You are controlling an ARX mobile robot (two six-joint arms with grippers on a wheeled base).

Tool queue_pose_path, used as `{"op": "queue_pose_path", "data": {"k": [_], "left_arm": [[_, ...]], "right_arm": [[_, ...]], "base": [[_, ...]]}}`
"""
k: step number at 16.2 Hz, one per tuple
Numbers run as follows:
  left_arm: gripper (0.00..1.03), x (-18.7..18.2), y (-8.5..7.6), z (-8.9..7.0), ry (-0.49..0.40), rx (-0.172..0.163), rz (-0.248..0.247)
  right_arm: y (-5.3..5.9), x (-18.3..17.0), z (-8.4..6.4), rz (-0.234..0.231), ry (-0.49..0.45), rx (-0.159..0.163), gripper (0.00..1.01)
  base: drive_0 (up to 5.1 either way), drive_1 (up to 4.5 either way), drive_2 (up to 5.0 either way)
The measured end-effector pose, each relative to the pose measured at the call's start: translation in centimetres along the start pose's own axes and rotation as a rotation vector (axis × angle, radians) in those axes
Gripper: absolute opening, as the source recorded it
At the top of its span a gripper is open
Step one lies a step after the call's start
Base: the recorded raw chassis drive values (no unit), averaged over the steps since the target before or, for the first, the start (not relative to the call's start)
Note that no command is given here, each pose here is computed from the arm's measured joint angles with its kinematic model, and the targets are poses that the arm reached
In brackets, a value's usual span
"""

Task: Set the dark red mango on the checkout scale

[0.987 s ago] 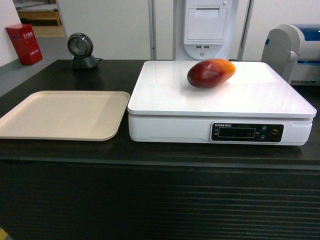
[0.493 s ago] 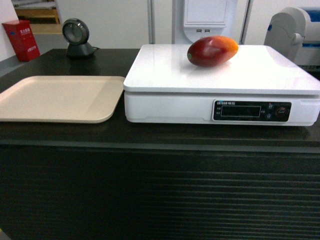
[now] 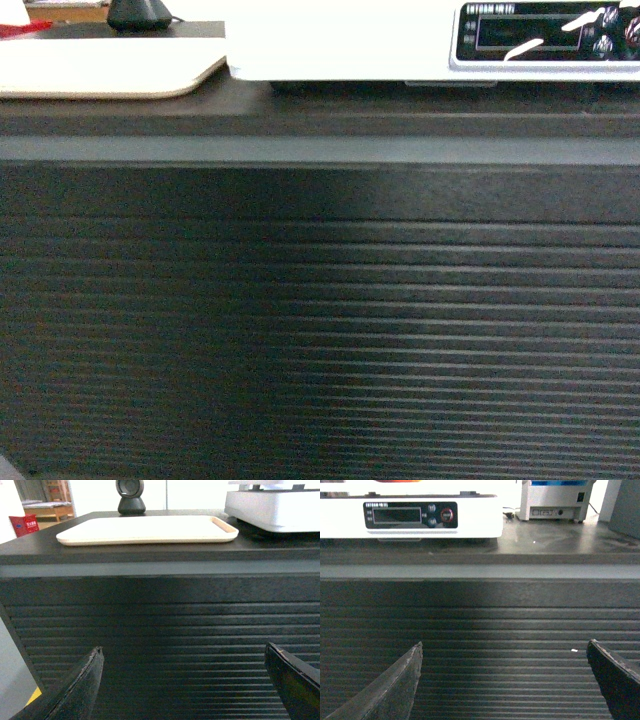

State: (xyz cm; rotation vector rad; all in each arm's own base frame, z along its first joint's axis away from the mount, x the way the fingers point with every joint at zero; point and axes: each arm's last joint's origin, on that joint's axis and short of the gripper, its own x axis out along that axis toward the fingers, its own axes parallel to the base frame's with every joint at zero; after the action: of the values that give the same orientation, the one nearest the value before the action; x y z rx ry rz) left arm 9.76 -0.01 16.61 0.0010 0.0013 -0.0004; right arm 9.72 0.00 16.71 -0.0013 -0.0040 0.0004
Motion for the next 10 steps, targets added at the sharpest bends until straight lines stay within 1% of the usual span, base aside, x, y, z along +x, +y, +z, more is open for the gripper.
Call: {"op": "queue_pose_path", "data": {"k": [10], "left_arm": [[0.98,0.00,0.00,0.00,0.000,0.000,0.000]], "right_arm": [[0.00,0.00,0.00,-0.001,0.000,0.000,0.98]], "base": [[0.0,0.00,0.0]]}}
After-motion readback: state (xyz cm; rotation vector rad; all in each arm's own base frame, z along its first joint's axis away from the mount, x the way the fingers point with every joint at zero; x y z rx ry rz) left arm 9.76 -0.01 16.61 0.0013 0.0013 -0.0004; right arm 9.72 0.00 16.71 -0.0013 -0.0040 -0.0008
